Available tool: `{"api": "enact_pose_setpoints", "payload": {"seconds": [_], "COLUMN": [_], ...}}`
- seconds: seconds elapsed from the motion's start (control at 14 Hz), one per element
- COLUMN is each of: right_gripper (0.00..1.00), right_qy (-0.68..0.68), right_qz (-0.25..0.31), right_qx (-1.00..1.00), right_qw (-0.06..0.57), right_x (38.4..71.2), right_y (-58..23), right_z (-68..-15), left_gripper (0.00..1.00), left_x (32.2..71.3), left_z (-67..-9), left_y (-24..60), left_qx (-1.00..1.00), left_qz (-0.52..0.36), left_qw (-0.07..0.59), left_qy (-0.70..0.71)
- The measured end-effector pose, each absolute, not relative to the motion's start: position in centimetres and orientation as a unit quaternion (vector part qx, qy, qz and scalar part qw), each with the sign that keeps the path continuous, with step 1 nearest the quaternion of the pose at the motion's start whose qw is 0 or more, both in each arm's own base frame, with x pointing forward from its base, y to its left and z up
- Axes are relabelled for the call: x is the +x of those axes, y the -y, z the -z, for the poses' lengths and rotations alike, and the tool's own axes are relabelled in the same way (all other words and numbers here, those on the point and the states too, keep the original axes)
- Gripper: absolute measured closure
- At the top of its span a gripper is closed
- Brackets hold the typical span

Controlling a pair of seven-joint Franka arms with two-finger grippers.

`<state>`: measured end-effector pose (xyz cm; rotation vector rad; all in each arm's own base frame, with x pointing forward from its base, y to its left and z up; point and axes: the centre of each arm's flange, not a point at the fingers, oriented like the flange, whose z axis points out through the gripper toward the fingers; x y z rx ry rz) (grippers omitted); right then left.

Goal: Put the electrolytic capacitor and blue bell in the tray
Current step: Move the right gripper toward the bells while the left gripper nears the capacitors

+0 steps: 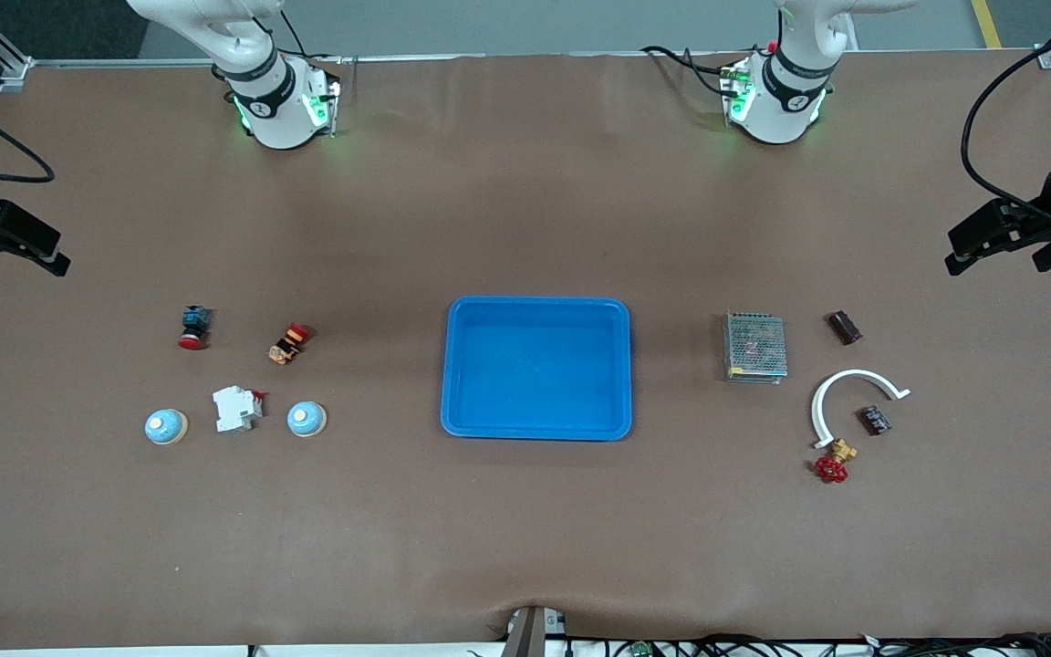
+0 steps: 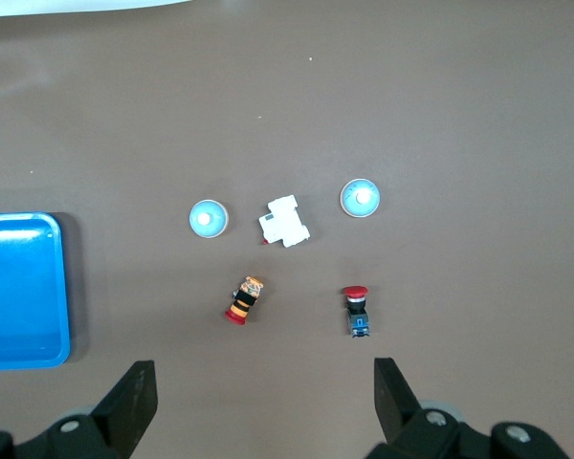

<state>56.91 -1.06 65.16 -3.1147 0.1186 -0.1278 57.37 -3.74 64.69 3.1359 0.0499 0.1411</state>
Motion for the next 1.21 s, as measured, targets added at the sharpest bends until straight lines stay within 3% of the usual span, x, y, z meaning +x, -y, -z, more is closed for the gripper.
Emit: {"api": "enact_pose_setpoints", "payload": {"seconds": [0.57,1.21], "right_gripper": [0.00,0.00], "right_qy": [-0.038,-0.051], "right_qz": [0.040,0.021], "right_qx": [-0.998,-0.998], "right_qw": [0.017,0.016], "right_x": [56.9,57.6], "right_y": [1.0,2.2], "right_z": [-65.1,-63.0], "left_gripper": [0.00,0.00], "left_x": [57.6,62.8], "left_z": [-64.0,-53.5], "left_y": [3.9,4.6], "left_qx": [0.999,0.999], "left_qz": [-0.037,0.019], "left_qw": [0.001,0.001], "left_qy": [-0.015,-0.030]}}
